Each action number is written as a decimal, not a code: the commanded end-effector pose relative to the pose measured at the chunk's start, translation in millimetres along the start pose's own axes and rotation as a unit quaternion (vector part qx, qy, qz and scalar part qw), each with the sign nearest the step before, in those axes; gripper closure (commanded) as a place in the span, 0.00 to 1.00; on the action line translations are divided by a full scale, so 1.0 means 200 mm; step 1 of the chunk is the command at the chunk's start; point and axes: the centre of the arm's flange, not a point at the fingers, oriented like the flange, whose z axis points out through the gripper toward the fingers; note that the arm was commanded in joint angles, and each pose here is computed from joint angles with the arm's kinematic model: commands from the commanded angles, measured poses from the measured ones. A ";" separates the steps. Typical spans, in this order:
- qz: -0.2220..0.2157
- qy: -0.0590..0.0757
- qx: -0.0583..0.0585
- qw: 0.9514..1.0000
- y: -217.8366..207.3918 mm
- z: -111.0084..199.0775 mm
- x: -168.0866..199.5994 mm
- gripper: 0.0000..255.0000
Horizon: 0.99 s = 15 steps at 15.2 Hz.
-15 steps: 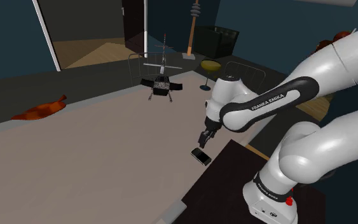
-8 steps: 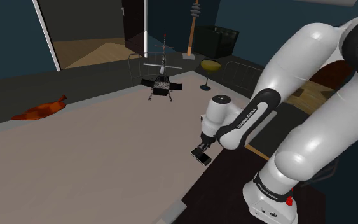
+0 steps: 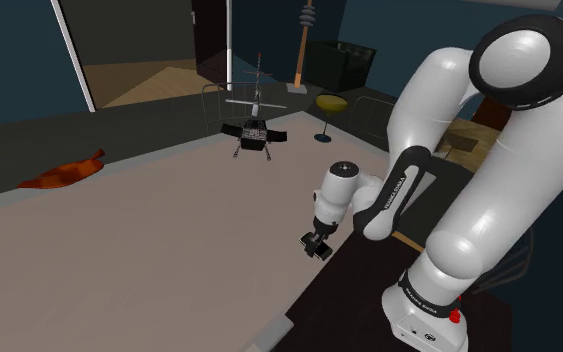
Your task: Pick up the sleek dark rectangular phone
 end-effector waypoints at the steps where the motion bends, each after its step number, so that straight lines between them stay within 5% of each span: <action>1: -0.002 0.000 0.000 1.000 0.00 0.01 0.00 1.00; 10: -0.002 0.000 0.000 1.000 0.00 0.01 -0.01 1.00; 15: -0.002 0.000 0.000 1.000 0.00 -0.12 0.00 1.00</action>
